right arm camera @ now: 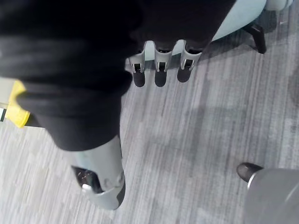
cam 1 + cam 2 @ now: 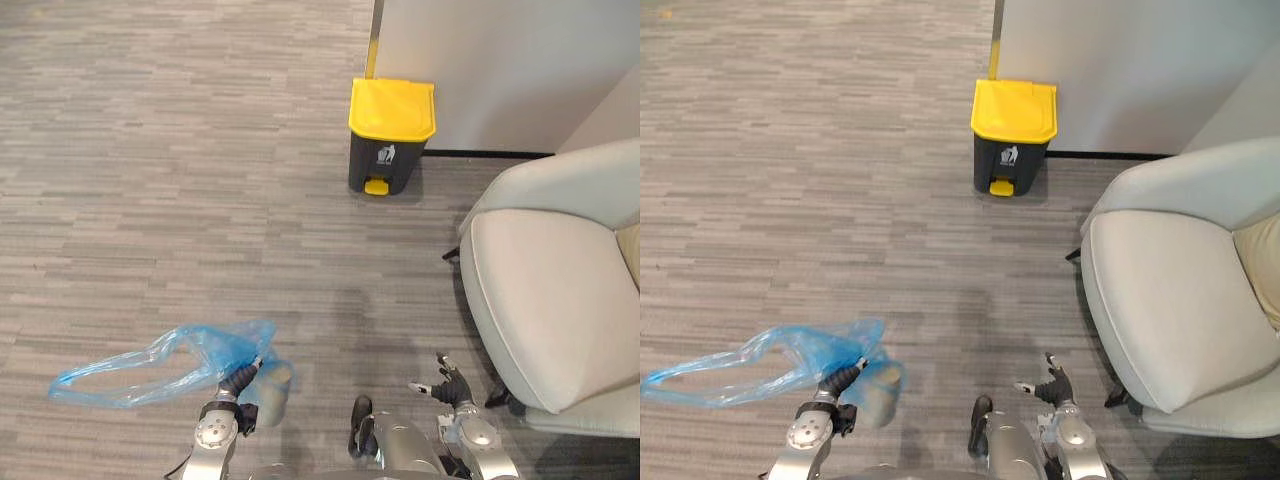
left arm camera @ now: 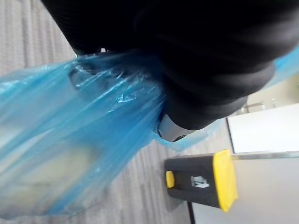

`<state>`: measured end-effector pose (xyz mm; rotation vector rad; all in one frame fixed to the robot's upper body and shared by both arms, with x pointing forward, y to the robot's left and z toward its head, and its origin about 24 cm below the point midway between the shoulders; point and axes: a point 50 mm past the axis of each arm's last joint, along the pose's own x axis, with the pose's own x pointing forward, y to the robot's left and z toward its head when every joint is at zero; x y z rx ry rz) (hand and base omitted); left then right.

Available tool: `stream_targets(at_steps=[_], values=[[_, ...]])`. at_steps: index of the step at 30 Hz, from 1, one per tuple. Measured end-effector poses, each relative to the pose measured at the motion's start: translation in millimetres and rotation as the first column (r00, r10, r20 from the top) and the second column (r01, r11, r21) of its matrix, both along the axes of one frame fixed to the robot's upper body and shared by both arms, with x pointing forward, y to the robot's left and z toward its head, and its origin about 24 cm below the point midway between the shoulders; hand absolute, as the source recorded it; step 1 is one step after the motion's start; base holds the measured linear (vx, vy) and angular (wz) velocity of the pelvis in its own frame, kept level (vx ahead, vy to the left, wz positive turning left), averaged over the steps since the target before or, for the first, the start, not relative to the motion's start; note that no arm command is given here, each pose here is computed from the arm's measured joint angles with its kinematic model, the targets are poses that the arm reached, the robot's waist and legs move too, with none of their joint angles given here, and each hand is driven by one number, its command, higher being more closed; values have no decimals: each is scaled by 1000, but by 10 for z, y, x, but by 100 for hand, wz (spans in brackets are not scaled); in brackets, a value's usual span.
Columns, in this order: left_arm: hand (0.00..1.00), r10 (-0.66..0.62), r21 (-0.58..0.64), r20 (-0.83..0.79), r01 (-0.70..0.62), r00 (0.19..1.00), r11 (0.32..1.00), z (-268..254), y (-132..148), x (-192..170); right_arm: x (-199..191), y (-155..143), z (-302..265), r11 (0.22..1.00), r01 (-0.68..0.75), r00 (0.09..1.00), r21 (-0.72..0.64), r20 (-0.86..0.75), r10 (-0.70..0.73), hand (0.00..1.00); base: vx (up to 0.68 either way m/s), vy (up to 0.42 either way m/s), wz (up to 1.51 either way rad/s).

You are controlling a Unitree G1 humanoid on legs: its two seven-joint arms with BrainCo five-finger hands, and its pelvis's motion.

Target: Gather rubbish on tea table into small bin, then transfer packed bag to large trash can.

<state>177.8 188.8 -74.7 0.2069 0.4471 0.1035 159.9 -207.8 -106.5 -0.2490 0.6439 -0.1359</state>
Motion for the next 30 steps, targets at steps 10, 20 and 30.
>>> stream_targets(at_steps=[10, 20, 30], values=[[100, 6, -63, 31, -4, 1000, 998, 54, -138, -72, -42, 61, 92, 996, 77, 994, 52, 68, -80, 0, 265, 129, -39], [100, 7, 3, 30, -7, 1000, 1000, 103, 7, -108, 24, 223, 72, 996, 49, 997, 77, 59, -53, 0, 463, 204, -39], [100, 12, -59, 6, -12, 1000, 998, 7, -143, 44, 12, -42, 16, 997, 82, 997, 5, -1, -82, 0, 495, -268, 4]])
